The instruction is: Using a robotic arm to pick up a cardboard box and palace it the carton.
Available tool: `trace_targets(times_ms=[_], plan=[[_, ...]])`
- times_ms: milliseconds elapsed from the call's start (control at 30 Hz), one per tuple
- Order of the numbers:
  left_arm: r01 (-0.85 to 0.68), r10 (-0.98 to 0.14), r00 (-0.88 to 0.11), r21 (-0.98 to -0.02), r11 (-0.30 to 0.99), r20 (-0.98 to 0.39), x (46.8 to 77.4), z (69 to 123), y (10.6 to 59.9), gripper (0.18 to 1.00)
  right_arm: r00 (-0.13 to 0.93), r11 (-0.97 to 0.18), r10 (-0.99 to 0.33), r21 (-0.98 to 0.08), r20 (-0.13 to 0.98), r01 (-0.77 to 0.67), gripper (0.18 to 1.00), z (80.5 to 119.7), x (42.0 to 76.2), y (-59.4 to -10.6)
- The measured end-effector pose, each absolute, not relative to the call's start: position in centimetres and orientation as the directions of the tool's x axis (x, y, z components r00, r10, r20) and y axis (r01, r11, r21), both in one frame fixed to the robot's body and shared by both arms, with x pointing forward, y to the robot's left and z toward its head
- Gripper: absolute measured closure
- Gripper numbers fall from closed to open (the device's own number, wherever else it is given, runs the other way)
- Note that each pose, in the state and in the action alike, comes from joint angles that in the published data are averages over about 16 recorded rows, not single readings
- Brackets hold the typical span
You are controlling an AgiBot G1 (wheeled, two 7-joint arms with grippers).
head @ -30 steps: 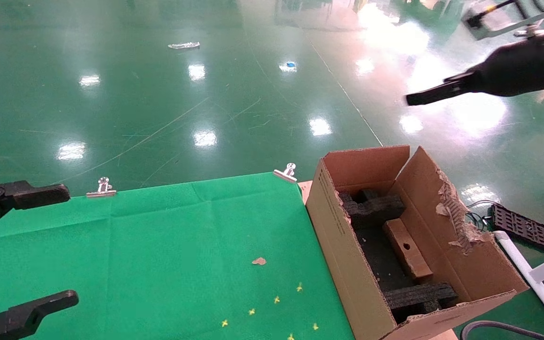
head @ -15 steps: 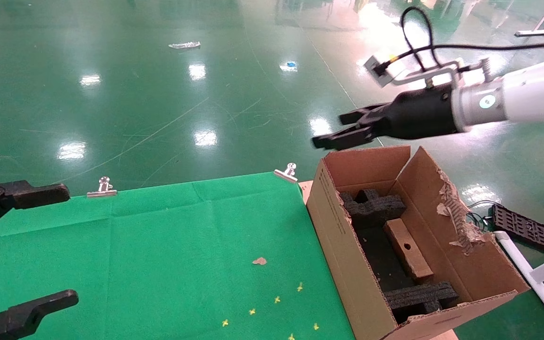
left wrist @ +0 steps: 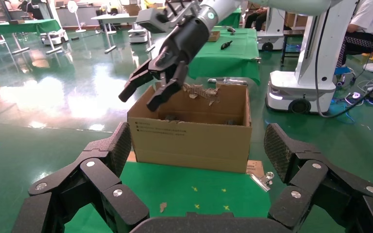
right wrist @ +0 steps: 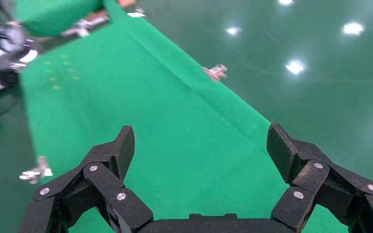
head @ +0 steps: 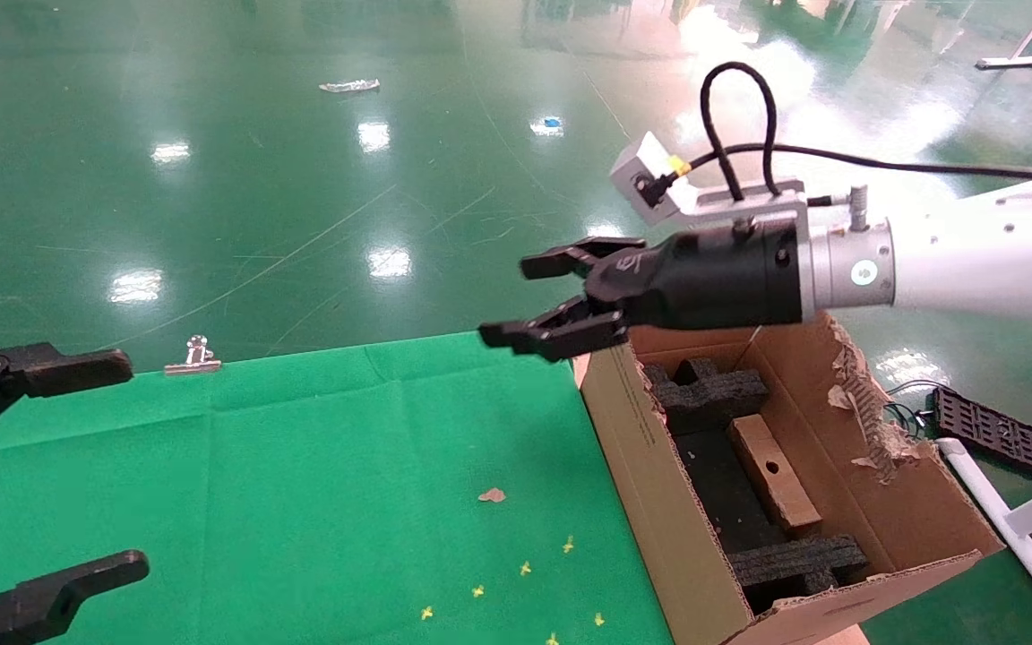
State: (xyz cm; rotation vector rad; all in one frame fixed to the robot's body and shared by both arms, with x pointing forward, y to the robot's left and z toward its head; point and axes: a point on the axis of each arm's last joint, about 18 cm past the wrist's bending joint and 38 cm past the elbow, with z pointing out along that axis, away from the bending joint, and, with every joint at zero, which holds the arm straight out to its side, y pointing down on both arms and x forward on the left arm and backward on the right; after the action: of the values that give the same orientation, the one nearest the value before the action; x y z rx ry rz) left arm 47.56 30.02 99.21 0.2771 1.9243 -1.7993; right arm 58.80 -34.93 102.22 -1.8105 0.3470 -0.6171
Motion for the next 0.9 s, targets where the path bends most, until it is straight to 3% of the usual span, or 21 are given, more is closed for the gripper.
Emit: trace_targets(times_ms=[400,900], plan=[[0.464,-0.178,-0.861,-0.879,0.112,-0.477,47.6,99.2,30.0,0.184,0.883,-0.231,-0.344,-0.941,0.318,0.249,0.179,100.6,54.5,-31.8],[0.464,-0.178,-0.861,-0.879,0.111,-0.477,47.6,99.2,30.0,0.184,0.867,-0.121,-0.19,-0.887,0.46,0.445,0.179,99.3,48.2,-30.3]])
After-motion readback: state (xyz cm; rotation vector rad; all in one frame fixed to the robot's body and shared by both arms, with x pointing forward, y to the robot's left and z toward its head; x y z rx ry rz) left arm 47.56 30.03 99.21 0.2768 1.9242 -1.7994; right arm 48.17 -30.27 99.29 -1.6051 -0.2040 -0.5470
